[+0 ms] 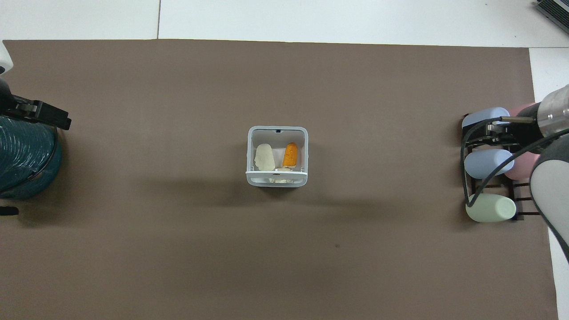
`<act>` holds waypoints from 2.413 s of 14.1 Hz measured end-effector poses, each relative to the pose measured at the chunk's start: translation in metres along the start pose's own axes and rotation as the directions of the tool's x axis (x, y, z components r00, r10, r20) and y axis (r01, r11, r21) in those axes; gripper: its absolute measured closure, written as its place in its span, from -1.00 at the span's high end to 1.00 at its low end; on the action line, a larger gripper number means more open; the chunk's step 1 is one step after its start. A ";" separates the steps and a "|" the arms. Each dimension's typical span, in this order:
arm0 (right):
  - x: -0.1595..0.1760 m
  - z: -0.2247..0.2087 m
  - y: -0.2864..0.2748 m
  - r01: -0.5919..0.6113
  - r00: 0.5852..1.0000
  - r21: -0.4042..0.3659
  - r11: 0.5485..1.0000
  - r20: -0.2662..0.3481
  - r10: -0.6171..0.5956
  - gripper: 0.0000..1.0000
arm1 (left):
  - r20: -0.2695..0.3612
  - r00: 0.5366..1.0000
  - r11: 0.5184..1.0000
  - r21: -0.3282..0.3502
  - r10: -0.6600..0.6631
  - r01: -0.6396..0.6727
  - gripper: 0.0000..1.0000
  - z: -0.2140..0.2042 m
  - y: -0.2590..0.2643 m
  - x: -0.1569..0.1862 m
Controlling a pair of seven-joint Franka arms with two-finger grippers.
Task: Close trash can lid
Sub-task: 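Move the left gripper from rest toward the open trash can lid, then push the raised white lid down onto the trash can with the left gripper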
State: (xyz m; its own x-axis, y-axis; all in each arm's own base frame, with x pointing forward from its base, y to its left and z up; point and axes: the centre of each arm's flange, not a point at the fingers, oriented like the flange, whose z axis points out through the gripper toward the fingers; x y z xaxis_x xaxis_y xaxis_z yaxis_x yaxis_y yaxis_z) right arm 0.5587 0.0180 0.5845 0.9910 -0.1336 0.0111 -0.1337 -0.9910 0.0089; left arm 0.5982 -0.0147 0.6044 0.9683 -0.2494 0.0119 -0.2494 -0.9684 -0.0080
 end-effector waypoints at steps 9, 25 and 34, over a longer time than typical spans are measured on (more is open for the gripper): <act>0.000 0.000 0.000 0.000 1.000 0.000 1.000 0.000 0.000 1.00 | 0.021 0.998 0.998 -0.007 0.058 -0.058 1.00 0.008 0.040 0.002; 0.000 0.000 0.000 0.000 1.000 0.000 1.000 0.000 0.000 1.00 | 0.096 0.992 0.997 -0.009 -0.079 0.080 0.01 0.064 0.289 -0.076; 0.000 0.000 0.000 0.000 1.000 0.000 1.000 0.000 0.000 1.00 | -0.038 0.986 0.972 -0.179 -0.162 0.153 -0.72 0.103 0.377 -0.087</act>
State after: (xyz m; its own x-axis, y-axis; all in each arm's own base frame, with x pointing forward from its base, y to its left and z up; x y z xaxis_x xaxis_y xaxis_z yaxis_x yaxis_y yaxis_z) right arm 0.5587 0.0180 0.5845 0.9910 -0.1335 0.0111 -0.1336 -0.9910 0.0089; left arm 0.4210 -0.3572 0.4978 0.9947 -0.0892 0.0508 -0.0967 -0.9801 0.1733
